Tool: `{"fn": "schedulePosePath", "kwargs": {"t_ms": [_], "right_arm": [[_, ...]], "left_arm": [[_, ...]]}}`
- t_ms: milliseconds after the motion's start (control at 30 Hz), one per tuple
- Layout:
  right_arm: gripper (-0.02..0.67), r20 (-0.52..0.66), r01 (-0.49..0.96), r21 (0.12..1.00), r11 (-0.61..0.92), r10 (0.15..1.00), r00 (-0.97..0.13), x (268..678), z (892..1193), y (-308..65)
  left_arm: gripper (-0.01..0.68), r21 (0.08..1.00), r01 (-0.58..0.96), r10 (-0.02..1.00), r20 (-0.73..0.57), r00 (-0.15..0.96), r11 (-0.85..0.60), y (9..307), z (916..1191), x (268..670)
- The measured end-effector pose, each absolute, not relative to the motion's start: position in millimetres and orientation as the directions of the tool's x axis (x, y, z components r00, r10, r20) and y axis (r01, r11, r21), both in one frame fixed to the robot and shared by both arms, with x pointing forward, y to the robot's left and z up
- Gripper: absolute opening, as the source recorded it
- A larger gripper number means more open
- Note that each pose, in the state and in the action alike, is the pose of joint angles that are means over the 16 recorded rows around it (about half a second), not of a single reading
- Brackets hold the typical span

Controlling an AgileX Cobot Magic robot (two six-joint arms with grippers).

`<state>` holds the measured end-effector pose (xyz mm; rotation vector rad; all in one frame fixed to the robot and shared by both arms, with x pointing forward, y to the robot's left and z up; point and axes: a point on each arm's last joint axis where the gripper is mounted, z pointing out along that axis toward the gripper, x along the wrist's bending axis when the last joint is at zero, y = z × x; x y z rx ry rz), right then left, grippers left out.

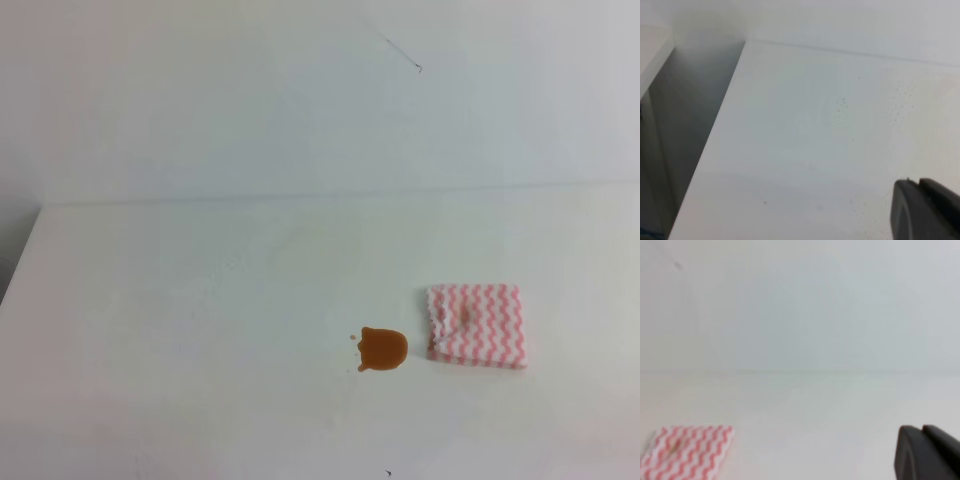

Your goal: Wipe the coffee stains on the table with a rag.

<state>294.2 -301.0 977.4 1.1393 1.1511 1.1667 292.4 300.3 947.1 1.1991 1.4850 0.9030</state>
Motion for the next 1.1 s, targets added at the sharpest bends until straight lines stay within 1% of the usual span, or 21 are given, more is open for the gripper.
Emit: {"fn": "schedulePosePath", "kwargs": {"t_ms": [167, 333, 433, 533, 633, 733, 900, 1100], "right_arm": [[-0.004, -0.047, -0.254, 0.965, 0.059, 0.997, 0.055, 291.4, 994.3, -300.8], [-0.004, -0.017, -0.455, 0.889, 0.043, 0.998, 0.063, 284.2, 1013.8, -301.4], [-0.003, -0.003, -0.511, 0.859, 0.04, 0.997, 0.073, 280.5, 1023.5, -302.5], [-0.003, -0.004, -0.508, 0.86, 0.047, 0.996, 0.085, 278.9, 1033.0, -303.4], [-0.003, -0.016, -0.462, 0.885, 0.057, 0.996, 0.092, 279.8, 1043.3, -303.6], [-0.003, -0.035, -0.368, 0.928, 0.064, 0.996, 0.085, 283.8, 1053.7, -302.9], [-0.003, -0.087, -0.116, 0.989, 0.091, 0.995, 0.041, 299.1, 1069.5, -300.0], [-0.003, -0.057, 0.142, 0.988, 0.059, 0.998, -0.018, 335.8, 1085.1, -298.0]], "left_arm": [[0.0, 0.942, 0.238, 0.972, -0.235, -0.026, 0.234, 300.3, 947.1, 292.4], [0.0, 0.942, 0.238, 0.972, -0.235, -0.026, 0.234, 300.3, 947.1, 292.4], [0.0, 0.942, 0.238, 0.972, -0.235, -0.026, 0.234, 300.3, 947.1, 292.4], [0.0, 0.942, 0.238, 0.972, -0.235, -0.026, 0.234, 300.3, 947.1, 292.4], [0.0, 0.942, 0.238, 0.972, -0.235, -0.026, 0.234, 300.3, 947.1, 292.4], [0.0, 0.942, 0.238, 0.972, -0.235, -0.026, 0.234, 300.3, 947.1, 292.4], [0.0, 0.942, 0.238, 0.972, -0.235, -0.026, 0.234, 300.3, 947.1, 292.4], [0.0, 0.942, 0.238, 0.972, -0.235, -0.026, 0.234, 300.3, 947.1, 292.4]]}}
